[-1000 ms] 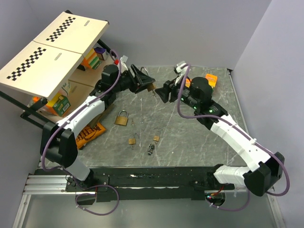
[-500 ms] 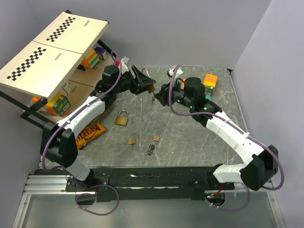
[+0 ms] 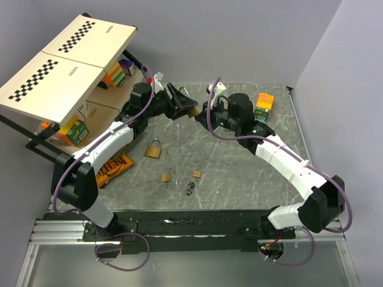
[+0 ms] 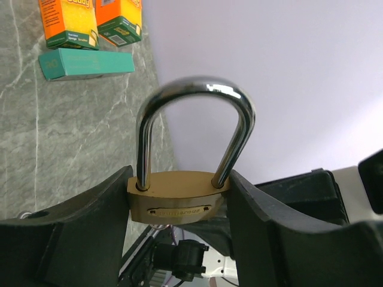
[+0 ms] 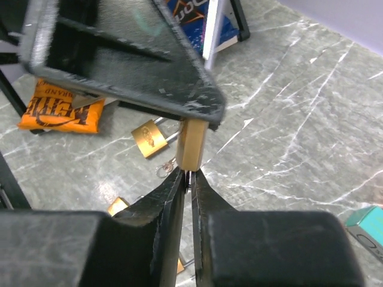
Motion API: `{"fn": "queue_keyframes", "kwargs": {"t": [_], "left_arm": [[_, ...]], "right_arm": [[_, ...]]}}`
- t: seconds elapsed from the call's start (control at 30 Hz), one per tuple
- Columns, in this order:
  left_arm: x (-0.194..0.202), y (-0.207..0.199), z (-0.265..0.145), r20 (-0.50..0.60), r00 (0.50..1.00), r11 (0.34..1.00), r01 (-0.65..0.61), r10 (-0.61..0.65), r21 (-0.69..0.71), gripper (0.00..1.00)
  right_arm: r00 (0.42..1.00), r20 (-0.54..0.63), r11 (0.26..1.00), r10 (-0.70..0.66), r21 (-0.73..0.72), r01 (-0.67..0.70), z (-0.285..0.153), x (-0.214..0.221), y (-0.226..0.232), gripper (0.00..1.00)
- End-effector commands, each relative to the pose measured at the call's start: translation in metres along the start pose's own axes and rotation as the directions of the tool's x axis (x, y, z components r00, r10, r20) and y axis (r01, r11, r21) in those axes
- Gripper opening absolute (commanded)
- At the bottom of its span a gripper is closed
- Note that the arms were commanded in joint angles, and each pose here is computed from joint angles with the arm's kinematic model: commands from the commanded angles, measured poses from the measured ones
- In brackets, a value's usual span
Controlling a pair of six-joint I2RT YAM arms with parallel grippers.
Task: Lock with the key
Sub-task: Lock the lock, then place the lock at the center of the board, then place the key at the center of the board.
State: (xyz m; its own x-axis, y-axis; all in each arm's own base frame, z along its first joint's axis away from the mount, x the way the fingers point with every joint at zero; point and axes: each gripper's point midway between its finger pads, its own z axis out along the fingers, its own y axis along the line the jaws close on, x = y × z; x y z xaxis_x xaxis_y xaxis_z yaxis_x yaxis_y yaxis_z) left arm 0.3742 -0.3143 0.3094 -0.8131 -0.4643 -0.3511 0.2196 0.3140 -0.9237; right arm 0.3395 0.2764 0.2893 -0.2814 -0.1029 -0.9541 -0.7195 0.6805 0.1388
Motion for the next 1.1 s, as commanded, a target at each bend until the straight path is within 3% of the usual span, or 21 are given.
{"fn": "queue_keyframes", "kwargs": {"t": [0.0,0.17,0.8,0.97,1.07], "left_arm": [[-0.025,-0.051,-0.006,0.094,0.994,0.991,-0.073,0.063,0.111,0.01],[-0.034,-0.052,-0.001,0.117,0.991,0.992,-0.079,0.067,0.103,0.01],[-0.095,-0.051,0.003,0.304,0.944,0.99,-0.138,0.126,0.017,0.01],[-0.086,-0.029,0.006,0.257,0.949,0.983,-0.169,0.18,-0.066,0.01],[-0.052,0.007,0.012,0.116,0.963,0.956,-0.219,0.245,-0.197,0.01]], "right_arm": [[0.999,0.028,0.999,-0.019,-0.031,0.019,0.0,-0.016,0.008,0.15],[1.0,0.01,0.999,-0.011,-0.032,0.012,0.0,-0.009,0.008,0.0],[0.998,-0.023,0.998,0.05,-0.042,-0.051,-0.024,0.015,0.021,0.0],[0.994,-0.035,0.995,0.101,-0.004,-0.101,-0.027,0.023,0.015,0.0],[0.983,-0.055,0.984,0.175,0.034,-0.174,-0.029,0.033,-0.002,0.0]]}}
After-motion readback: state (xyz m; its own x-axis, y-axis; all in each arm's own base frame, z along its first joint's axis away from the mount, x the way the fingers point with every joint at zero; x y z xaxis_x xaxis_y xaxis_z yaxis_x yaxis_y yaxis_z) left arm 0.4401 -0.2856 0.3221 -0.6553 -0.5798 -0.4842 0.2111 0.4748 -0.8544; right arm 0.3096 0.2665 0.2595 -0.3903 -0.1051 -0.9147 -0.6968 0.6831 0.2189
